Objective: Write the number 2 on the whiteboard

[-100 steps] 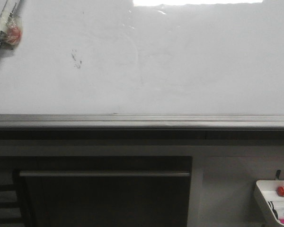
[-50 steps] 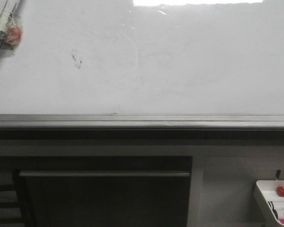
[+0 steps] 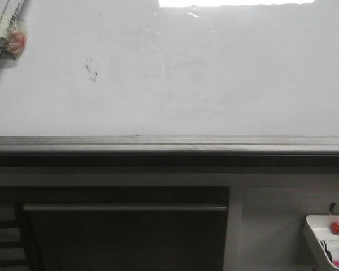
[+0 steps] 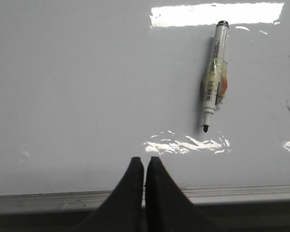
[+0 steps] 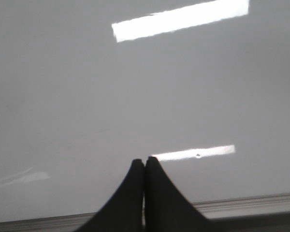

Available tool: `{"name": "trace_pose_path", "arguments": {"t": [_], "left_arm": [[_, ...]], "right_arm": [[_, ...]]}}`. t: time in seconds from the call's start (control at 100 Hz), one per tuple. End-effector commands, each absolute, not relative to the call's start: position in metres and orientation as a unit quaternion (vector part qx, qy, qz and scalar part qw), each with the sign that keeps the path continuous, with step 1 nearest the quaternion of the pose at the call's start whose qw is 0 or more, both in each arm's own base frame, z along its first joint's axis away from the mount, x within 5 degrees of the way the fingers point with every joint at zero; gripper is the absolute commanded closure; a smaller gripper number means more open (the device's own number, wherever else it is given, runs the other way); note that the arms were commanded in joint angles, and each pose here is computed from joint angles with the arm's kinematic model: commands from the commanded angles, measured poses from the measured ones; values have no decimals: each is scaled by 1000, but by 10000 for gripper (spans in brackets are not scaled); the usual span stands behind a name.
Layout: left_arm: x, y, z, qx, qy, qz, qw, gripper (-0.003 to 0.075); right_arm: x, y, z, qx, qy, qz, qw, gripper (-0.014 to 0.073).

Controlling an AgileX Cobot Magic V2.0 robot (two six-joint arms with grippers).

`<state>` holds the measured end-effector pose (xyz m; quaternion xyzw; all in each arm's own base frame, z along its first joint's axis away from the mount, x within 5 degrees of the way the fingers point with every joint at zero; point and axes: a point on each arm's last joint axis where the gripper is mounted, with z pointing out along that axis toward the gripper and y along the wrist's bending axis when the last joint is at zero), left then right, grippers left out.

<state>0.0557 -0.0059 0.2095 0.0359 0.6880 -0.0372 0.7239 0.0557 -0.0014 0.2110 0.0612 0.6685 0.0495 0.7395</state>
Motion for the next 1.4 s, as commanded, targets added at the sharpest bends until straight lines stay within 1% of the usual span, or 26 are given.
{"name": "trace_pose_path", "arguments": {"t": [0.0,0.13,0.18,0.19,0.23,0.3,0.37,0.46,0.51,0.64,0.65,0.7,0.77,0.83,0.93,1.15,1.2,1.25,1.29,1.3,1.32,1.33,1.37,1.39], "left_arm": [[54,-5,213,29,644,-42,763,738],[50,-5,231,28,625,-43,779,738],[47,-5,241,26,618,-46,785,738],[46,-5,244,26,616,-46,786,738],[44,-4,255,26,610,-47,791,738],[40,-4,273,28,612,-48,789,738],[38,-5,290,30,626,-48,778,738],[41,-5,307,35,657,-46,752,738],[43,-5,318,39,669,-42,741,738],[54,-6,337,60,706,-19,706,738],[54,-6,340,61,706,-18,705,738],[59,-7,345,72,720,-9,690,738],[65,-8,350,73,727,-10,683,738],[70,-9,351,71,731,-16,678,738],[75,-10,347,70,742,-19,667,738],[84,-11,342,68,758,-25,648,729],[86,-11,342,66,760,-30,645,688],[88,-12,341,69,764,-28,641,610],[91,-12,340,71,767,-26,638,519],[91,-12,340,71,767,-26,637,486],[92,-12,339,71,769,-28,635,450],[92,-13,339,70,769,-30,634,415],[94,-14,339,69,771,-38,632,317],[96,-15,338,71,772,-40,631,290]], "right_arm": [[54,-1,212,52,632,42,772,667],[51,-1,228,52,621,43,781,667],[50,-1,234,52,629,41,774,667],[49,-1,239,52,625,41,778,667],[47,-1,244,52,639,39,766,667],[44,-2,259,52,648,36,759,667],[42,-2,273,53,662,32,747,667],[41,-2,295,36,676,15,736,667],[44,-2,305,20,696,-1,718,667],[55,-1,339,4,731,2,683,667],[56,-1,338,4,735,2,678,667],[62,0,347,-9,750,-1,661,667],[72,1,358,-19,767,-1,642,667],[80,2,363,-19,770,-1,638,667],[93,3,362,-19,780,2,625,667],[106,4,354,-18,805,6,593,667],[109,4,352,-18,811,6,585,664],[112,4,350,-18,817,5,577,642],[114,4,349,-18,820,5,572,606],[114,4,348,-18,821,5,571,592],[115,4,348,-18,821,5,570,575],[115,4,348,-18,822,5,569,556],[117,4,347,-18,824,5,567,494],[118,4,347,-18,825,5,565,471]]}}
